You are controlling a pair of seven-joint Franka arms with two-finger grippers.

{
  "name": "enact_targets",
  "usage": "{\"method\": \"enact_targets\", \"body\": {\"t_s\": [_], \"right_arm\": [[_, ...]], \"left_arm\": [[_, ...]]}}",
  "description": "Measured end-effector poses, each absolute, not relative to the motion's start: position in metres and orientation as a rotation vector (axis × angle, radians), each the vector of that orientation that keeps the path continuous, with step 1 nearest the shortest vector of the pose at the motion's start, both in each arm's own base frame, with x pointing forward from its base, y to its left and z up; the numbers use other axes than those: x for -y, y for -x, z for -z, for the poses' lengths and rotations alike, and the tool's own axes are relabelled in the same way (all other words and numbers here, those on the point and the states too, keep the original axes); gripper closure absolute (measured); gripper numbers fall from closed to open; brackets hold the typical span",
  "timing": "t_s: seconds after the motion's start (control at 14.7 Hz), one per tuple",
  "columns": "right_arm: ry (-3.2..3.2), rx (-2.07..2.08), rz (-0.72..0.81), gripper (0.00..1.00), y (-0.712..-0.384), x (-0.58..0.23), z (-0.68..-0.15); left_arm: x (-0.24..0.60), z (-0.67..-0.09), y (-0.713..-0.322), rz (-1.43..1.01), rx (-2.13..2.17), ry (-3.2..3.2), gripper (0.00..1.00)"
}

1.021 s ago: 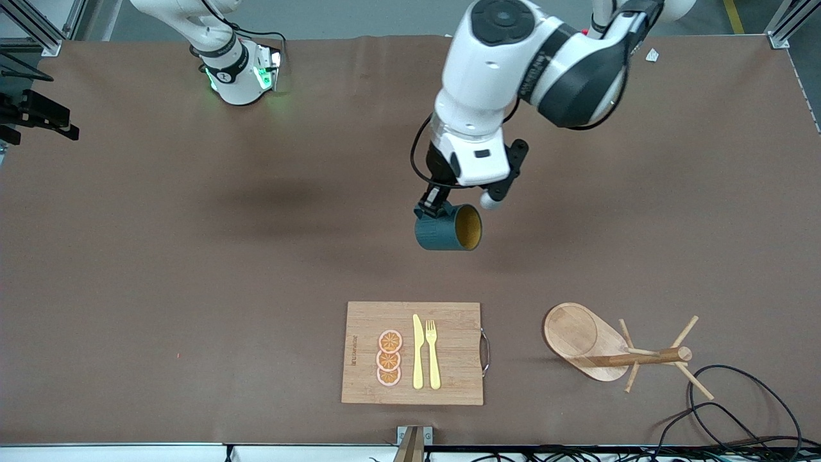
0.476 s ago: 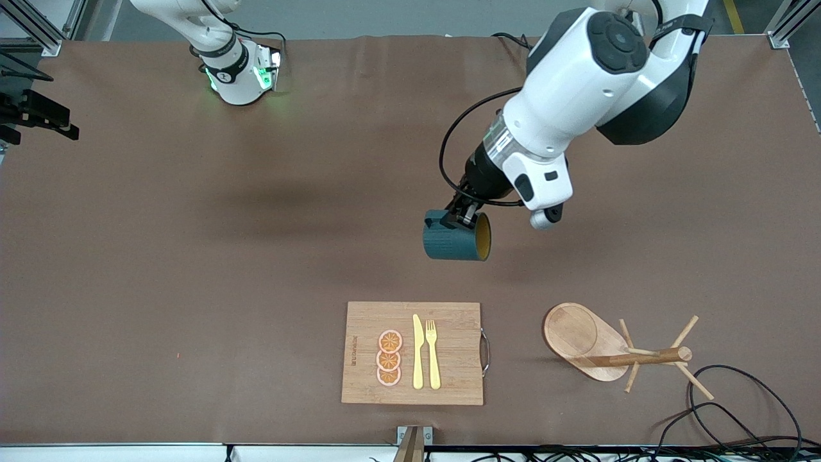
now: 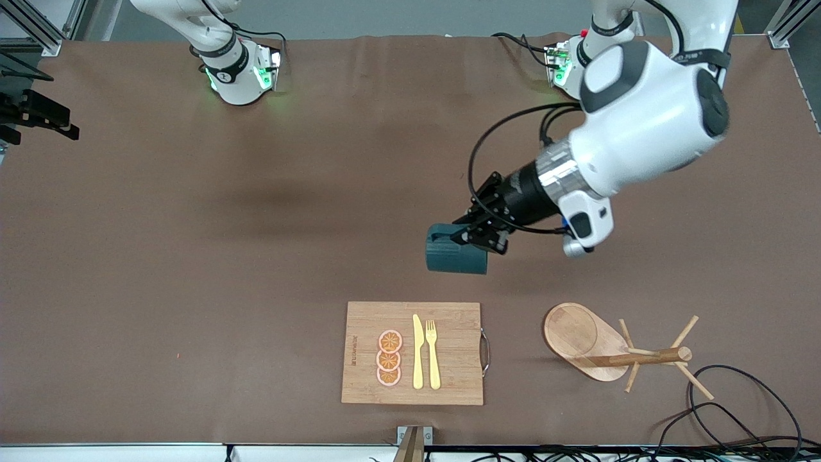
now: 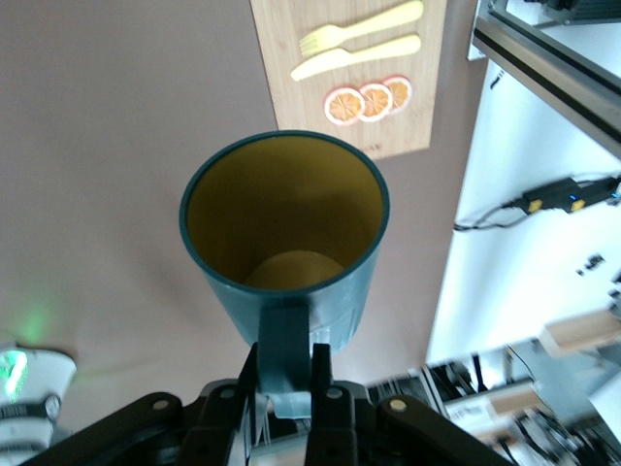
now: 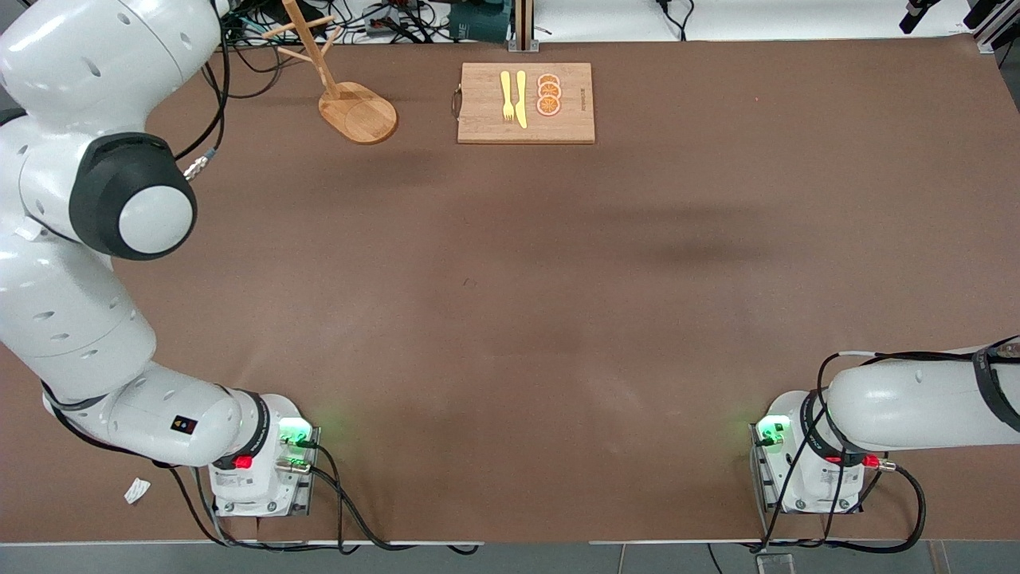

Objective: Pass cup and hang on rack
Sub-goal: 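Lift the mug with the left gripper and carry it to the rack, then lower the mug handle onto a rack peg with the left gripper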

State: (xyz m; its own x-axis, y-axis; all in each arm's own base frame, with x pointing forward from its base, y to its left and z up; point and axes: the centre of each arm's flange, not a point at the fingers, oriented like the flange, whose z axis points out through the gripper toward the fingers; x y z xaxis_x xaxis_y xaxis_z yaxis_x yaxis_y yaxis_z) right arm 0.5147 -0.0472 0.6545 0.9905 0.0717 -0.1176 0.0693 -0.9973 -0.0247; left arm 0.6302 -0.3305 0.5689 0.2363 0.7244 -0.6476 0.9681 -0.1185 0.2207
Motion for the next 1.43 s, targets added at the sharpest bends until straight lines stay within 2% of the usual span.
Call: {"method": "enact_targets", "body": {"t_s": [0.34, 1.09, 1.43], "right_arm": [[3.114, 0.11, -0.185, 0.0, -0.515, 0.047, -0.655], [3.113, 0.112, -0.189, 0.0, -0.514, 0.047, -0.654], [3.113, 0.117, -0.19, 0.0, -0.515, 0.045, -0.654]], "left_arm": [[0.273, -0.557, -0.661, 0.55, -1.56, -1.804, 0.79], [0.165, -0.527, -0.699, 0.605, -1.625, -1.687, 0.79], [0.14, -0.509, -0.708, 0.615, -1.618, -1.679, 0.79]]}}
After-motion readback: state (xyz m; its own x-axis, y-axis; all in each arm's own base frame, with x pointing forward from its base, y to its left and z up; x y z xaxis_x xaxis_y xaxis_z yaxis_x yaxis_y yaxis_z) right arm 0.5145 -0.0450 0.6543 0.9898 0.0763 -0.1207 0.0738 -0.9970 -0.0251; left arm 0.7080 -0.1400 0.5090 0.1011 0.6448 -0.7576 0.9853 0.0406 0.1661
